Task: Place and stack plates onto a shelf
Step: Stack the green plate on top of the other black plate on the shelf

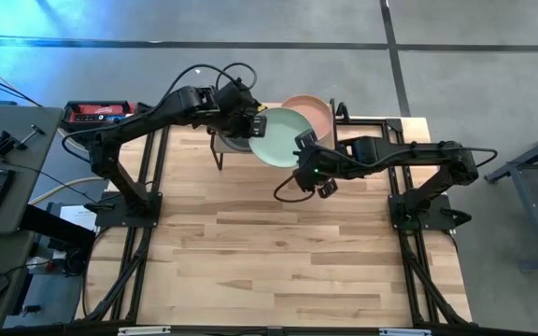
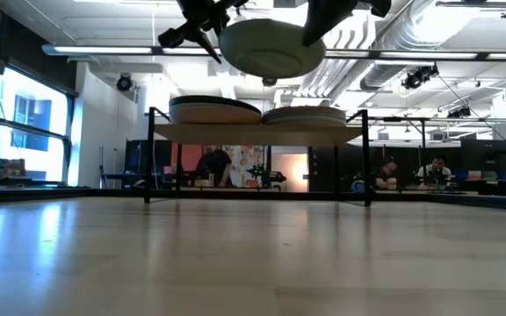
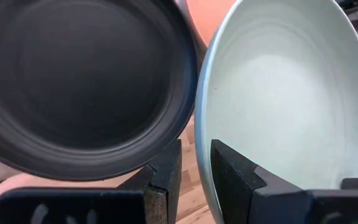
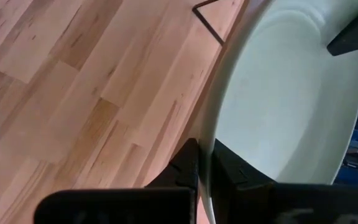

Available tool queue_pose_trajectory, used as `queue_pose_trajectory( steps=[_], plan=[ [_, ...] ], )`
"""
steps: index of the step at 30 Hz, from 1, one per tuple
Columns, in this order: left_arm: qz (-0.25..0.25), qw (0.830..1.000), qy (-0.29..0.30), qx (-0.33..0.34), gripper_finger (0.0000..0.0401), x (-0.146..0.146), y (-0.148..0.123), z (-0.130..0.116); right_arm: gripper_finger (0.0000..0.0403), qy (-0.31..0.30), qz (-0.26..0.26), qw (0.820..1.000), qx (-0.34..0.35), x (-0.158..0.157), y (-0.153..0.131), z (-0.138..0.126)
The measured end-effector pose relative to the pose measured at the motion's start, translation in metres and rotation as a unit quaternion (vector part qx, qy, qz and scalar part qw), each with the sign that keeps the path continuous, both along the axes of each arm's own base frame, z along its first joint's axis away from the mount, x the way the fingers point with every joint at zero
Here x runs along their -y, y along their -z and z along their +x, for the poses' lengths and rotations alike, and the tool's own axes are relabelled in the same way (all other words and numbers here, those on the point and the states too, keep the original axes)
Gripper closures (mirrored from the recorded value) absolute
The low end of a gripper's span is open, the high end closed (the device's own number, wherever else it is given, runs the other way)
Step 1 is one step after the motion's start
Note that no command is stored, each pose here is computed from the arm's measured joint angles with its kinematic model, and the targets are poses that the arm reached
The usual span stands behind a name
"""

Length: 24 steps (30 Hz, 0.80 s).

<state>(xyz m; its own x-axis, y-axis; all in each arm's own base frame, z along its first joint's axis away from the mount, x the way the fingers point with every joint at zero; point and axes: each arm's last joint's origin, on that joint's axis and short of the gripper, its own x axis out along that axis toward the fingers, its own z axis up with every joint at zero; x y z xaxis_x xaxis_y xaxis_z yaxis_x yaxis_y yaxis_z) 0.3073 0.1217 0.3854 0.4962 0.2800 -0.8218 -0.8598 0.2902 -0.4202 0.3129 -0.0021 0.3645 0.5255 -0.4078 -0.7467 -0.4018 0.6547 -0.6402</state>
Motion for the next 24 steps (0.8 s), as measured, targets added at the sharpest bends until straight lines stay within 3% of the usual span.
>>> queue_pose_trajectory(
  steps=[9, 17, 24],
  plan=[
    [0.012, 1.000, 0.011, -0.005, 0.0394, -0.0019, 0.0015, 0.0017, 0.0403, 0.001, -0.006, 1.000, -0.010, 0.0001, 0.0008, -0.0015],
    [0.013, 1.000, 0.011, -0.006, 0.0398, -0.0020, 0.0014, 0.0016, 0.0399, 0.013, -0.019, 1.000, -0.007, 0.0008, 0.0004, -0.0016],
    [0.018, 0.999, 0.020, -0.018, 0.0400, -0.0020, 0.0021, 0.0000, 0.0350, 0.048, -0.014, 0.999, 0.003, 0.0019, 0.0006, -0.0027]
  ],
)
